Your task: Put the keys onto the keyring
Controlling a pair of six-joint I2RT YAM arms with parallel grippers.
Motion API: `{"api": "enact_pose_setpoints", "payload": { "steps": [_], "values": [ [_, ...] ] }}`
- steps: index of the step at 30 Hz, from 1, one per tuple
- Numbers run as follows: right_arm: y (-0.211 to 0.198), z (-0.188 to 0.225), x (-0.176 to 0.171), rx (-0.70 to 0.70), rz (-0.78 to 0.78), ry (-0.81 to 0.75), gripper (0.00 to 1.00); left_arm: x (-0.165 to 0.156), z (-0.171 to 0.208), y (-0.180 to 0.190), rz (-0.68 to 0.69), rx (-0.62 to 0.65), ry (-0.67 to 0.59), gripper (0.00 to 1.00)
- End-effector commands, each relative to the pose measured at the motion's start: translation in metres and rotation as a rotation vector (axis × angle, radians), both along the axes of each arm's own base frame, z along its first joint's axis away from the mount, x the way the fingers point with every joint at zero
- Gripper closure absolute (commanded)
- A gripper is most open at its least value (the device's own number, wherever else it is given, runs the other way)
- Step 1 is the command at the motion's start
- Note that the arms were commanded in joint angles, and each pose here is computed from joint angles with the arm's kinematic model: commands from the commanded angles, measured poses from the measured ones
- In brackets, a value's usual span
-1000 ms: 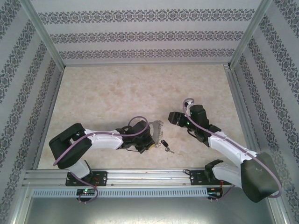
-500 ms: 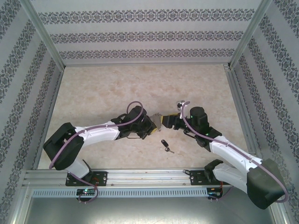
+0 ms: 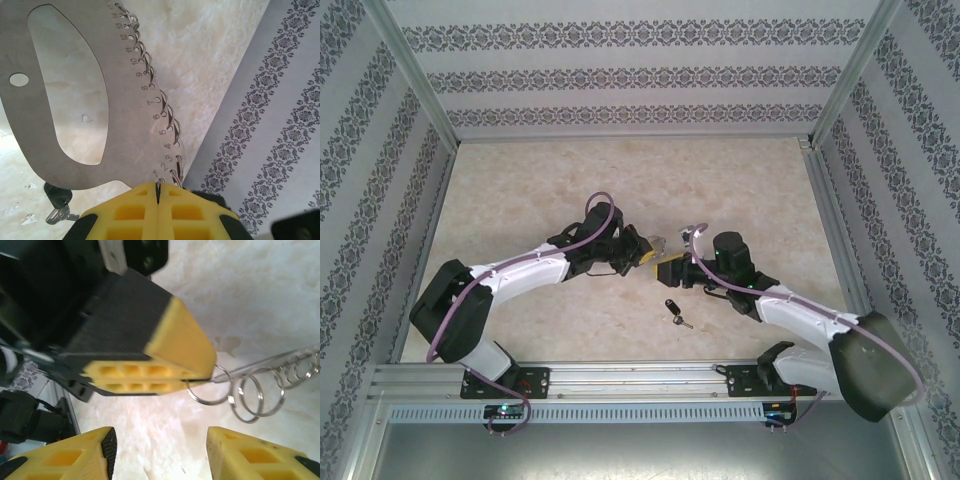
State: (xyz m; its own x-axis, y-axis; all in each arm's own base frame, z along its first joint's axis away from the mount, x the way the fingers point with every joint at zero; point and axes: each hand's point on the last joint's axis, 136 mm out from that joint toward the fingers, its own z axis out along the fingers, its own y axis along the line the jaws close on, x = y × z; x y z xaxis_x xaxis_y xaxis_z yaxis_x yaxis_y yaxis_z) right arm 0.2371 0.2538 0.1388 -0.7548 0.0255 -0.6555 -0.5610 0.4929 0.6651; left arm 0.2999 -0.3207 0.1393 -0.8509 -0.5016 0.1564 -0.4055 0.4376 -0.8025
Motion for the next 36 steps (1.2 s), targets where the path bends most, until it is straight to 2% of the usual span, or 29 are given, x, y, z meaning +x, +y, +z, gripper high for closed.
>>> {"api": "enact_pose_setpoints", "payload": {
  "steps": [1,10,23,26,31,36],
  "values": [
    [0.015,0.017,0.01,0.043,0.048,-0.055,0.5,0.001,0.025,0.001,-0.03,-0.038,-0.04,1.0],
    [-0.002,0.04,0.064,0.072,-0.105,-0.125,0.53,0.003,0.031,0.003,-0.025,-0.057,-0.045,1.0],
    [0.006,0.047,0.058,0.045,0.004,-0.195,0.53,0.011,0.033,-0.01,-0.026,-0.123,-0.005,1.0],
    [0.005,0.047,0.061,0.047,0.002,-0.178,0.55,0.013,0.038,-0.01,-0.03,-0.117,-0.015,1.0],
    [-0.027,0.054,0.081,0.079,-0.188,-0.132,0.48,0.014,0.038,-0.008,-0.02,-0.116,-0.01,1.0],
    [-0.031,0.074,0.064,0.112,-0.186,-0.146,0.47,0.016,0.038,-0.003,0.0,-0.125,-0.004,1.0]
  ]
}}
